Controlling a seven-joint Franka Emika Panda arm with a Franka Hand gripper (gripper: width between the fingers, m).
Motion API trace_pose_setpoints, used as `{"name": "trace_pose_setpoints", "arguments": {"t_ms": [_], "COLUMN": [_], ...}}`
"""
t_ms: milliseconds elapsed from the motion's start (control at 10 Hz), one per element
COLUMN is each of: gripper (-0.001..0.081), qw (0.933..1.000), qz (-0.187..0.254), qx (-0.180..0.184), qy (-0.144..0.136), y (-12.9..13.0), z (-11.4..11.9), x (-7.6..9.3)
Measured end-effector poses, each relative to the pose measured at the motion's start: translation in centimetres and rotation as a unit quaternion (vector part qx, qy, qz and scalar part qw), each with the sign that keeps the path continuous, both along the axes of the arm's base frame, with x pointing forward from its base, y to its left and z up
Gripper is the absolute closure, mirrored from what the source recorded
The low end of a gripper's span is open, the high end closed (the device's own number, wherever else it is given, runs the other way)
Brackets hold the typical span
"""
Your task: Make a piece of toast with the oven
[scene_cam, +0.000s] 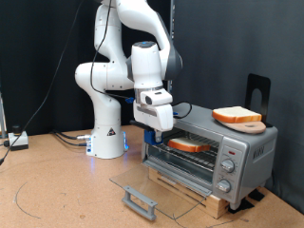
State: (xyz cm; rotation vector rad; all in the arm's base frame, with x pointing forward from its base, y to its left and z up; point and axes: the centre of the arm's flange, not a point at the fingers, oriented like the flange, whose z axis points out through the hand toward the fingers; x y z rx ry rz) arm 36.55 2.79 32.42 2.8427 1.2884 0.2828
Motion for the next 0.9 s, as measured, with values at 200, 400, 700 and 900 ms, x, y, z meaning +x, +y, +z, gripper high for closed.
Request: {"name": "trace_pose_setpoints", "arguments": {"t_ms": [200, 400, 700, 900], "gripper": [0.0411, 0.0411, 0.0411, 0.0411], "qw": [0.9999, 0.9996, 0.9994, 0.998], "qz": [0.004, 0.011, -0.014, -0.043], "qx": [-0.013, -0.025, -0.003, 0.013], "qy": [-0.003, 0.01, 0.033, 0.044], "y": [-1.8, -4.7, -9.0, -11.2], "z": [0.5, 0.4, 1.0, 1.3], "x": [0.4, 0.2, -0.3, -0.6]}}
